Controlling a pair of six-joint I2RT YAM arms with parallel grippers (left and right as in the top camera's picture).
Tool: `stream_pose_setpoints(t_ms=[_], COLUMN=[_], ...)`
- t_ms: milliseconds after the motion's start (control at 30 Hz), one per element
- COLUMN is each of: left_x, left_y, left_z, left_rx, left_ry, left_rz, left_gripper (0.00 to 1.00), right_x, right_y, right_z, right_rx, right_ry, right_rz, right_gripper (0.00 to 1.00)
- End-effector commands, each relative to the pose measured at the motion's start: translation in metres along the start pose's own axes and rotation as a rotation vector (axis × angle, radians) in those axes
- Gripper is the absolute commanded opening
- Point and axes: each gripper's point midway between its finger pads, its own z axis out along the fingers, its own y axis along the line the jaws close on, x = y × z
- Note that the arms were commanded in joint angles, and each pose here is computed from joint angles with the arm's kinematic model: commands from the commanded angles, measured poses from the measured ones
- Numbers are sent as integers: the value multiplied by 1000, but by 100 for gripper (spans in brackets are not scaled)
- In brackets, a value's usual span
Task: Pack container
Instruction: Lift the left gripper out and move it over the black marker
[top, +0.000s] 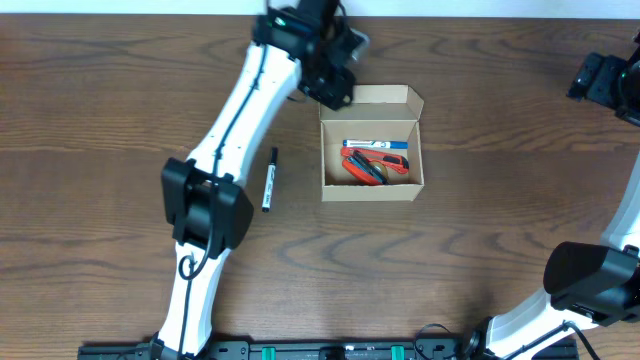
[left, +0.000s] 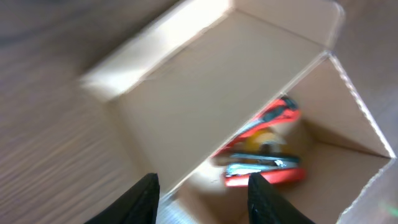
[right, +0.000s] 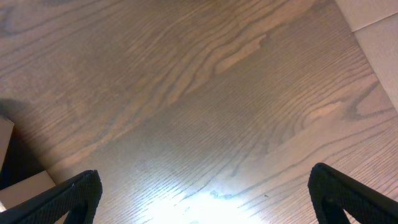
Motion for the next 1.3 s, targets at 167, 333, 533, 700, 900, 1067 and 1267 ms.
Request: stream_pose_setpoints(t_ms=[167, 333, 533, 700, 900, 1067, 1267], left_x=[43, 79, 73, 66, 90, 128, 122], left_y=[81, 75, 47, 15, -5, 8, 28], left_z=[-73, -98, -123, -144, -148, -135, -100], left_rx=[-325, -307, -274, -266, -297, -365, -323], left_ry=[105, 211, 149, 88, 155, 283, 239], left_rz=[-262, -347, -326, -290, -267, -286, -320], left_gripper=[65, 93, 79, 89, 90, 95, 95], right_x=[1, 1, 1, 1, 1, 1, 1], right_y=[-2, -2, -2, -2, -2, -2, -2], right_z=[4, 4, 4, 4, 4, 4, 4], right_rx=[7, 7, 7, 7, 7, 7, 7], right_ry=[13, 12, 12, 13, 13, 12, 12], right_rz=[16, 16, 16, 16, 16, 16, 16], right_gripper=[99, 99, 99, 99, 99, 99, 99])
